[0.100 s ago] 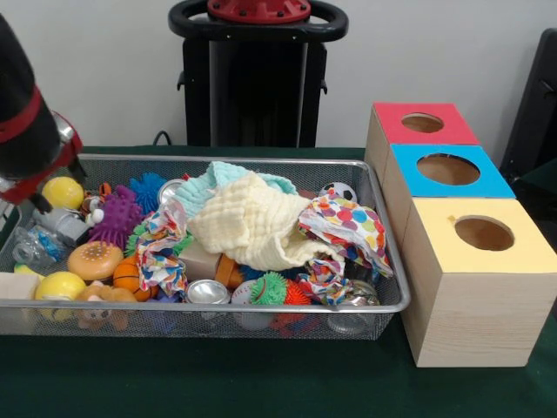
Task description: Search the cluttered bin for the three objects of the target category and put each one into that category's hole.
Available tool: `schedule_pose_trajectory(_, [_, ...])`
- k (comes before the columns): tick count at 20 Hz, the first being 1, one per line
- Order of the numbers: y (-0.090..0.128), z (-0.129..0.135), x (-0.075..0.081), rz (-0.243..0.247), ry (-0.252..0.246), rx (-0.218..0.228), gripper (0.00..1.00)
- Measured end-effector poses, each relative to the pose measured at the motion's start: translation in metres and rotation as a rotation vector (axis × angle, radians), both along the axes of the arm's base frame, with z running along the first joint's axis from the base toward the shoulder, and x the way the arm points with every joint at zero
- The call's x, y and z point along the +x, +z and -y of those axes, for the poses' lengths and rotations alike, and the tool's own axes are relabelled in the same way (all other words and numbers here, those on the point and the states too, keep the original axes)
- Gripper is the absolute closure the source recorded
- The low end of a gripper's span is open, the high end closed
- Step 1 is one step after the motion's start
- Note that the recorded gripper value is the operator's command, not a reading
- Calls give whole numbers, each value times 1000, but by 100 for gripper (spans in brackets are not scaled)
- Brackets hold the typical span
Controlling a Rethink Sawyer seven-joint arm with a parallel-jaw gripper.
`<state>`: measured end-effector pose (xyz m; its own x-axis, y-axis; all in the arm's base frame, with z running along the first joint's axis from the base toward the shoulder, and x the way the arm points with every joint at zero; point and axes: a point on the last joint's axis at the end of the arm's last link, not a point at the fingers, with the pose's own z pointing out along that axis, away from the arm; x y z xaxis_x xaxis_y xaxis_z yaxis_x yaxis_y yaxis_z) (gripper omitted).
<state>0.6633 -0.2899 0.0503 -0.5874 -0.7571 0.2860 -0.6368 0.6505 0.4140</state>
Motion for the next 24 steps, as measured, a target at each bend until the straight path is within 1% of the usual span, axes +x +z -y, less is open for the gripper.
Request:
schedule_pose_trajectory(3, [9, 19, 5, 22, -2, -5, 0])
schedule_pose_trajectory(7, [13, 38, 10, 48, -10, -10, 0])
schedule_pose_trajectory(11, [10, 39, 11, 50, -15, -11, 0])
schedule_pose_trajectory(12, [5, 37, 13, 48, -15, -8, 0])
schedule_pose_trajectory(15, [-2, 32, 15, 45, -12, -3, 0])
schedule_pose_trajectory(21, [-23, 5, 21, 28, 15, 20, 0])
schedule_pose_trajectory(24, [-29, -4, 22, 21, 24, 28, 0])
